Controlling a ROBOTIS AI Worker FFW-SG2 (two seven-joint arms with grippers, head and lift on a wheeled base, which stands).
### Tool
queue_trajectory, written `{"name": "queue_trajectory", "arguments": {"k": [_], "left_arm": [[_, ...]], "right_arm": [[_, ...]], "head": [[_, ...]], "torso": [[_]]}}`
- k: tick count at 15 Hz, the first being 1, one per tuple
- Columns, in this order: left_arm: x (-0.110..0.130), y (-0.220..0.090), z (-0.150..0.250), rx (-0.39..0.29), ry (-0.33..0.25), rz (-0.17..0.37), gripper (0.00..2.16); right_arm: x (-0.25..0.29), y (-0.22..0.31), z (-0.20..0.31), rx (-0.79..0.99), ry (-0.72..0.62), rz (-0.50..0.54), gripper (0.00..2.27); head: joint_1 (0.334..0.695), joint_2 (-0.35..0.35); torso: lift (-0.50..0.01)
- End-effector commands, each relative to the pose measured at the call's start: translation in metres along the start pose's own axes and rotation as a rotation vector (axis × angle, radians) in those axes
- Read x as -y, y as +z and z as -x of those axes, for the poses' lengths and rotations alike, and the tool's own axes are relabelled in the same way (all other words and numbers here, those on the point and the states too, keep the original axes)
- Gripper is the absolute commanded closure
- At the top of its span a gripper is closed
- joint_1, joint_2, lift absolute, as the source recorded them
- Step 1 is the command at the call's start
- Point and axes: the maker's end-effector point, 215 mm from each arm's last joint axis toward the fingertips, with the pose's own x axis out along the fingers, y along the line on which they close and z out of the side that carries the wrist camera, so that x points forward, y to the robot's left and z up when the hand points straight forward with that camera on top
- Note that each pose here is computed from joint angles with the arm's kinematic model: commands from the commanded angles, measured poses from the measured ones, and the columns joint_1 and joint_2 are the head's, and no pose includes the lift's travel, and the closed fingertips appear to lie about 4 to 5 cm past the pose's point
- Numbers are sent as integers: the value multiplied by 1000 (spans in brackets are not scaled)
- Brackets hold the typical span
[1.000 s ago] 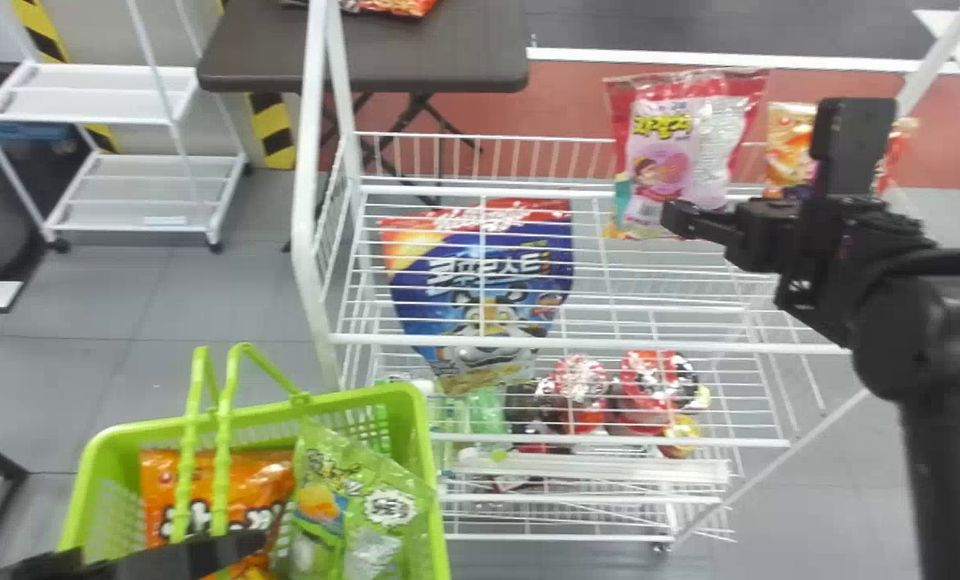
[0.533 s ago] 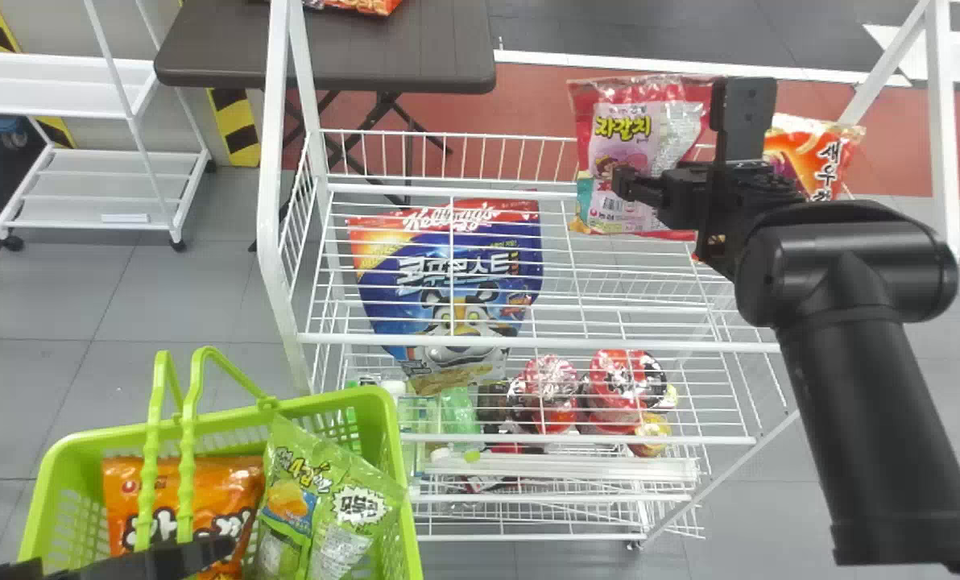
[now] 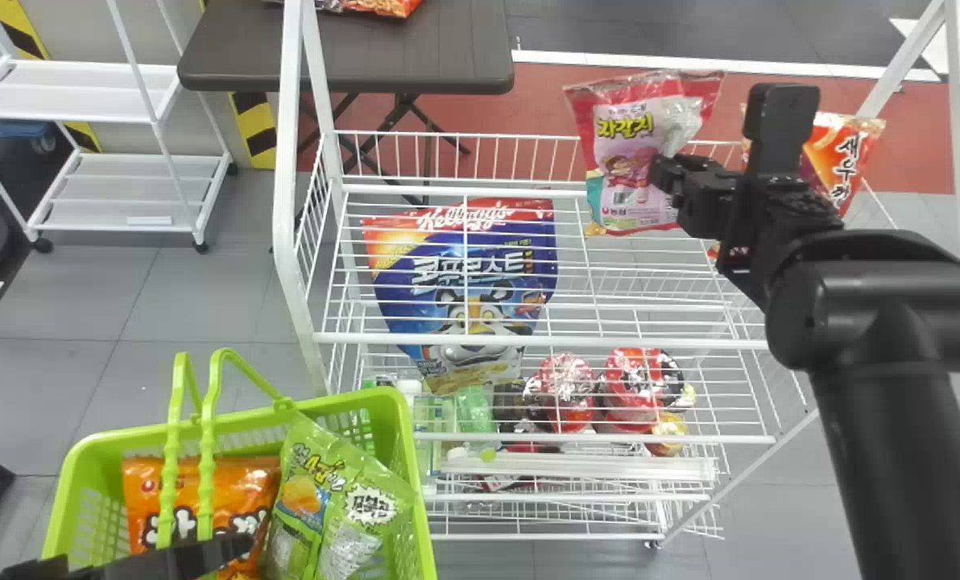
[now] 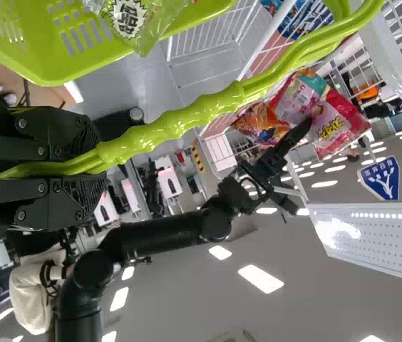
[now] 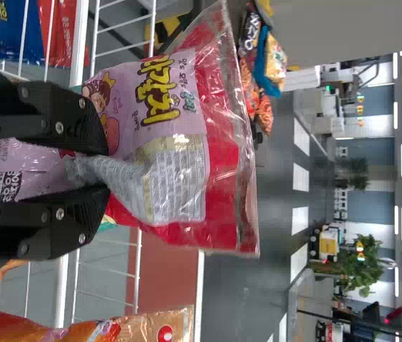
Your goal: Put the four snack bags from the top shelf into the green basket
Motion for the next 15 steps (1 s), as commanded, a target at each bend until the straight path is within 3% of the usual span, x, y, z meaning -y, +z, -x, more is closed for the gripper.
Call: {"name": "queue_trajectory", "arguments": {"k": [1,4,8,11,15], "left_arm": [[2,0,0,0,-9,0,2148],[2,0,0,0,-9,0,2148],[2,1,0,0,-10,-3,2148],[3,2,-1,0,-11,-3,2148],[5,1,-3,-8,-14,-1,2148]], "right_arm": [[-3,5,32,19,16,-35,2246],[-33,2,90,-8,105,-104,2246],[-132,-38,190,-207,381,-189,2246],[-193,-85,233,-396,524,-150,2246],[-282,-106,255,-496,723,-97,2246]], "head": [[695,-51],[695,-47],[695,-4],[695,119],[695,305]], "torso": [[0],[0],[0],[0],[0]]}}
